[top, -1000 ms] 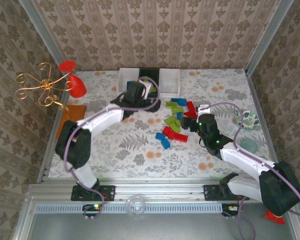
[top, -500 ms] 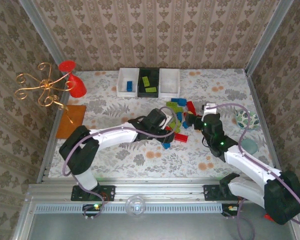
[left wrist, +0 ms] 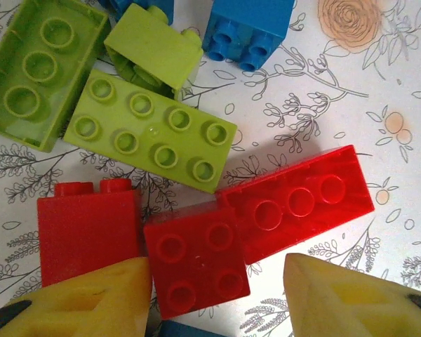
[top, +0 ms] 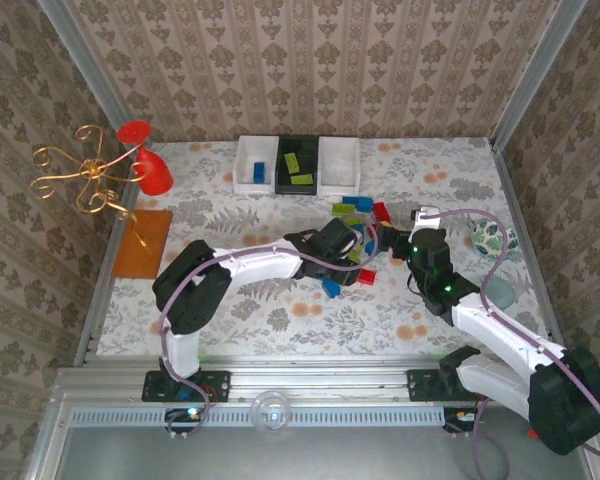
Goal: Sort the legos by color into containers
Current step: Pick up the lego from the center of the table.
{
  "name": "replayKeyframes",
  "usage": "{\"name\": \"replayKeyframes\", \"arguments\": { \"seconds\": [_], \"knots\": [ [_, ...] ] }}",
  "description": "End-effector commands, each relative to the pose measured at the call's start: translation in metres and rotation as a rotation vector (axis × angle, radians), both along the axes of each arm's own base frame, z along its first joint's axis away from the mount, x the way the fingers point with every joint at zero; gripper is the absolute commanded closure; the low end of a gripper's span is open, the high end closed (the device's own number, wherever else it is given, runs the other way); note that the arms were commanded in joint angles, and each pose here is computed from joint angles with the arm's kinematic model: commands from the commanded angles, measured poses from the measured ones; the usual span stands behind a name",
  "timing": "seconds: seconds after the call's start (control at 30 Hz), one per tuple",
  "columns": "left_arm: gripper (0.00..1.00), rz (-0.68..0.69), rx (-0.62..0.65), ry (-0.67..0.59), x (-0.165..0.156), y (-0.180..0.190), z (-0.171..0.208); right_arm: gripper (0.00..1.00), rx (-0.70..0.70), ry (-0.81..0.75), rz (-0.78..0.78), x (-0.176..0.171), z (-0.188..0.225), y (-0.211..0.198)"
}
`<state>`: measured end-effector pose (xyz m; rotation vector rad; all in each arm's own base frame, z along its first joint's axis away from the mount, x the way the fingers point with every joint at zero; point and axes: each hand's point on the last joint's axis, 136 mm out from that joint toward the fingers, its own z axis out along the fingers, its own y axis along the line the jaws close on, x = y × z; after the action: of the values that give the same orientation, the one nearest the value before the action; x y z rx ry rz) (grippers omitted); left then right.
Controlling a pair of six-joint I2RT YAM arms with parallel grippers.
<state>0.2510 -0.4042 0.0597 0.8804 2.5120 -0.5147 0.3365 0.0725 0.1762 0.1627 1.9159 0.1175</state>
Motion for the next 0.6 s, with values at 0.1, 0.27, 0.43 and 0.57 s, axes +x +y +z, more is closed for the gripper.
{"name": "replayKeyframes", "arguments": {
  "seconds": [0.1, 0.27, 0.43, 0.57],
  "knots": [
    [0.48, 0.006, 0.117, -0.052, 0.005, 0.005, -0.013, 0.00, 0.007, 0.011, -0.016, 0.000, -0.003, -0.003],
    [0.51, -0.001, 0.139, -0.072, 0.008, 0.001, -0.018, 0.00, 0.007, 0.018, -0.014, 0.001, -0.006, -0.002],
    [0.57, 0.006, 0.159, -0.106, 0.012, -0.001, -0.019, 0.00, 0.004, 0.019, -0.018, 0.001, -0.006, -0.003],
    [0.61, 0.031, 0.136, -0.159, 0.019, 0.005, -0.002, 0.00, 0.005, 0.017, -0.022, 0.000, -0.005, -0.005]
  ]
}}
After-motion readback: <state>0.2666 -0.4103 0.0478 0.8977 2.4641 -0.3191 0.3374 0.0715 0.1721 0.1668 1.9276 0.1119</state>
